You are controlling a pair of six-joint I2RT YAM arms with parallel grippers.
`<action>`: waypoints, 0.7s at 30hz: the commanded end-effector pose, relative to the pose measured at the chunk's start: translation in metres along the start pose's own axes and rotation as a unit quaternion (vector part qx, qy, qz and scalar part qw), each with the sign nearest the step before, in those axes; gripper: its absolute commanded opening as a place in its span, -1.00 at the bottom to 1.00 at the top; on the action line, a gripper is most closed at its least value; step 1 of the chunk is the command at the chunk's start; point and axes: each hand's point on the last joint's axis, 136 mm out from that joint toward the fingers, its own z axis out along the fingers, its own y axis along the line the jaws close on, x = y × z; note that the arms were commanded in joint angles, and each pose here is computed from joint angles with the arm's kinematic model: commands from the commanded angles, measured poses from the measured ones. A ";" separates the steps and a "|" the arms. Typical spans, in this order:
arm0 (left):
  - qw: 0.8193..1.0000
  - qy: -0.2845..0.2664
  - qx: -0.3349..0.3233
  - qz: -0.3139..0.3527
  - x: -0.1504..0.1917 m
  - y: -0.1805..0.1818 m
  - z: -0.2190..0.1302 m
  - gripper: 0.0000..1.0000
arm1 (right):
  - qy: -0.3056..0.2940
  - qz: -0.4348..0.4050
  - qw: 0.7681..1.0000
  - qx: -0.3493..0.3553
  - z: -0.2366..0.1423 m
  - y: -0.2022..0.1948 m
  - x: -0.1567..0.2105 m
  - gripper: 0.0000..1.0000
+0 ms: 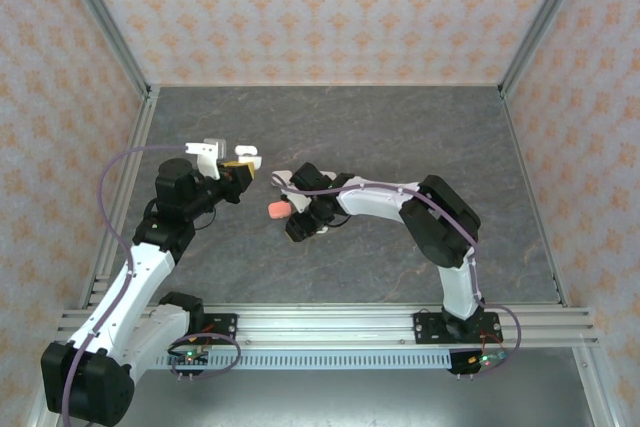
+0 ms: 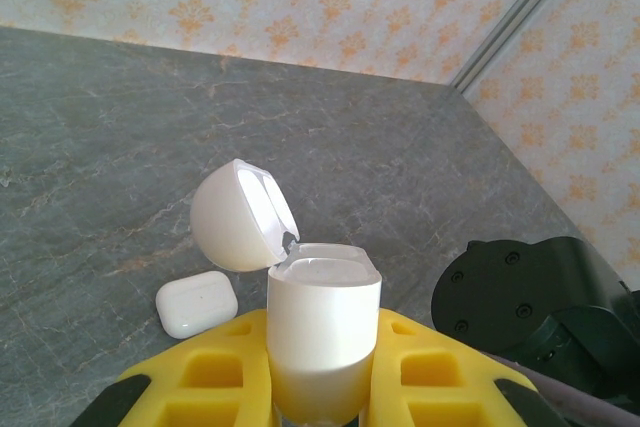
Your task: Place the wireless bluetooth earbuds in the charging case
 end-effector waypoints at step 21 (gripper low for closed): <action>1.000 -0.008 0.015 0.001 0.001 -0.003 -0.001 -1.00 | -0.086 -0.016 0.996 0.020 -0.061 0.010 -0.016 -0.57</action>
